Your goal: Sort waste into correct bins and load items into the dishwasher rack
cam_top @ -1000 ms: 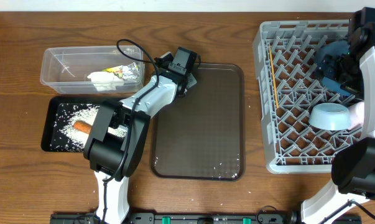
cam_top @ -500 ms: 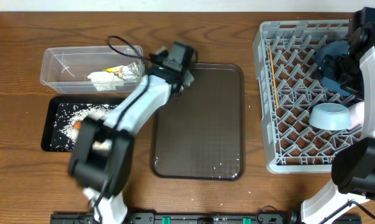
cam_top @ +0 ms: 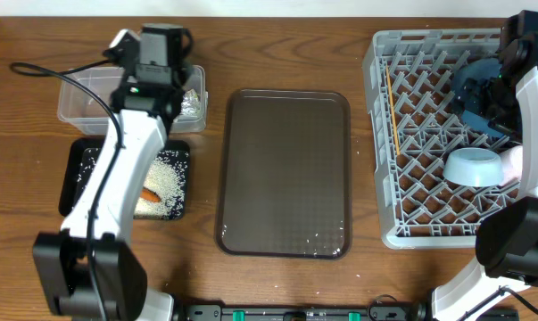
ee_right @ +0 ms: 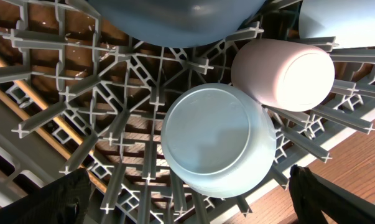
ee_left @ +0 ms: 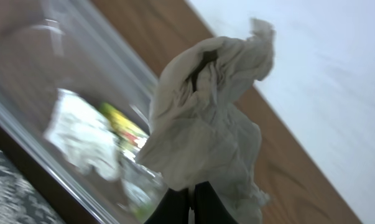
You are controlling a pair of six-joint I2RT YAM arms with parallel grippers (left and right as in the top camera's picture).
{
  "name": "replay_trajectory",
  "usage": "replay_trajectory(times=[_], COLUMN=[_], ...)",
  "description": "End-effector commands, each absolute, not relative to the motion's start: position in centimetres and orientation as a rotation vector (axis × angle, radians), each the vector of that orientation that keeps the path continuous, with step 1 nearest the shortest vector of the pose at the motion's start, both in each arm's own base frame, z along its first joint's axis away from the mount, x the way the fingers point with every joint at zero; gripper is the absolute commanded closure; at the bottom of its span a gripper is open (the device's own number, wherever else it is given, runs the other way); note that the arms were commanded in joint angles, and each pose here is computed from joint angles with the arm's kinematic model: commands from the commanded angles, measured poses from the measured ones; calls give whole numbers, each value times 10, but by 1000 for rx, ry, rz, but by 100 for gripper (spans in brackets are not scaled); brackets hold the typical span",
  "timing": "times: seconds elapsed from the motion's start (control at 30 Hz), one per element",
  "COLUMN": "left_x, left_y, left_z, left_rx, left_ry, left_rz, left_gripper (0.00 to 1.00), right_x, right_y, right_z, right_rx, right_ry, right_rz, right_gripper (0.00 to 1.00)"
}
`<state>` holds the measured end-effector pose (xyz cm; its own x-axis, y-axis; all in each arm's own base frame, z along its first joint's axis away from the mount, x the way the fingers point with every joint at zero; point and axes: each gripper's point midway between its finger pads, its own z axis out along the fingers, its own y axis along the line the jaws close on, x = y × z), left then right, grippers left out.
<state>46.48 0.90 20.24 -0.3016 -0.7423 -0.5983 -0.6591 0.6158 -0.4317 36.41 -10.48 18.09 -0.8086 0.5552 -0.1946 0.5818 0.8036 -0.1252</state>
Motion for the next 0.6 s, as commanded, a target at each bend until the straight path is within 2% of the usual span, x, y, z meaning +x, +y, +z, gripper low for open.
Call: replay_trajectory(times=[0.0, 0.1, 0.2, 0.27, 0.33, 0.57], left_x=[466, 467, 467, 467, 468, 450], left_y=[37, 49, 50, 50, 50, 37], left_z=[175, 155, 142, 141, 143, 167], left_rx=[-1158, -1195, -1209, -1209, -1208, -1192], left_ry=[2062, 2090, 2119, 2122, 2119, 2157], left_rz=[-27, 1, 5, 6, 3, -91], left_gripper=[94, 92, 83, 66, 57, 55], right_x=[362, 362, 362, 362, 362, 362], right_y=[-108, -108, -108, -108, -108, -108], right_z=[190, 190, 190, 190, 190, 190], right_rx=[894, 894, 894, 894, 894, 894], right_ry=[2817, 2817, 2817, 2817, 2817, 2817], right_rz=[-280, -280, -280, -280, -280, -280], right_gripper=[1, 1, 1, 1, 1, 1])
